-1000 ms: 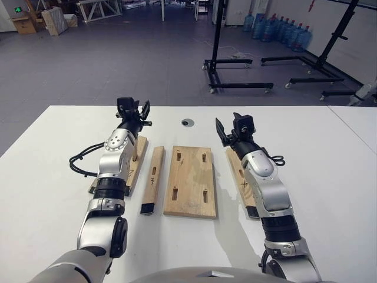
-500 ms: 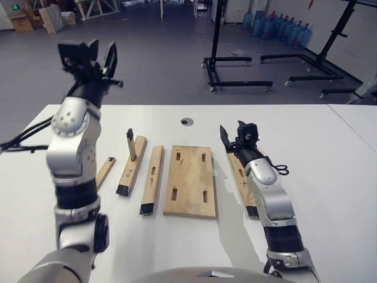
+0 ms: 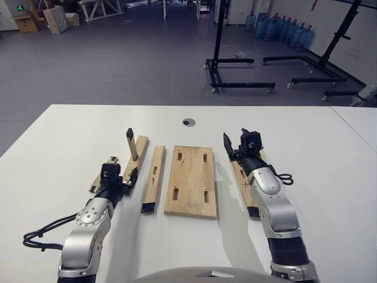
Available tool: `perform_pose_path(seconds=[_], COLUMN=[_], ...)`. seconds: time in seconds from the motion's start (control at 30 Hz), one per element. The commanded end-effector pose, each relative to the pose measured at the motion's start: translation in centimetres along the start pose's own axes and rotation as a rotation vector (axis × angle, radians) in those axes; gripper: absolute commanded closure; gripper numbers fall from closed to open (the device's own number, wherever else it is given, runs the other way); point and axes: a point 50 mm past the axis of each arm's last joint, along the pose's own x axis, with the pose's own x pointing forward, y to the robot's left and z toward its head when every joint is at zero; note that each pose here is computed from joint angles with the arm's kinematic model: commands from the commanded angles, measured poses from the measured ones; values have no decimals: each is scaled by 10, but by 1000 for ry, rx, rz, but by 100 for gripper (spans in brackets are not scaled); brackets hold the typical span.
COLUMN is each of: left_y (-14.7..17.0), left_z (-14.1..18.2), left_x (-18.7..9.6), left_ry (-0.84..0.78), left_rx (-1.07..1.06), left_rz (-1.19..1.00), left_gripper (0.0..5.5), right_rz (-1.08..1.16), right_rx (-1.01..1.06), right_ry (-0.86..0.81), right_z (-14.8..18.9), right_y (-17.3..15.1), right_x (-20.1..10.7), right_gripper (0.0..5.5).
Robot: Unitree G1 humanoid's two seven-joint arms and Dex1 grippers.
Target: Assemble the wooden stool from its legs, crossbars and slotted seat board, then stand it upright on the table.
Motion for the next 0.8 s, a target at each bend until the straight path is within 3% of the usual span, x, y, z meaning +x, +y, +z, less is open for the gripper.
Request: perform_pose_path(seconds=[0.03,0.3,0.6,0.8], left_y=[-1,0,-4,-3], left_z=[-5,-29,-31,-36], left_x=[4,4,17,21], left_ry=[66,258,286,304], left_rx=[26,-28,3,5], left_rz=[3,40,33,33], left_gripper=[193,193,332,347], right_rz=[9,39,34,36], right_rx=[-20,-56,-42,-42], right_ry=[-3,-41,-38,-43], right_z=[4,16,16,18], right_y=[1,5,4,5], right_x=[1,4,5,6], right_gripper=[236,236,236,236])
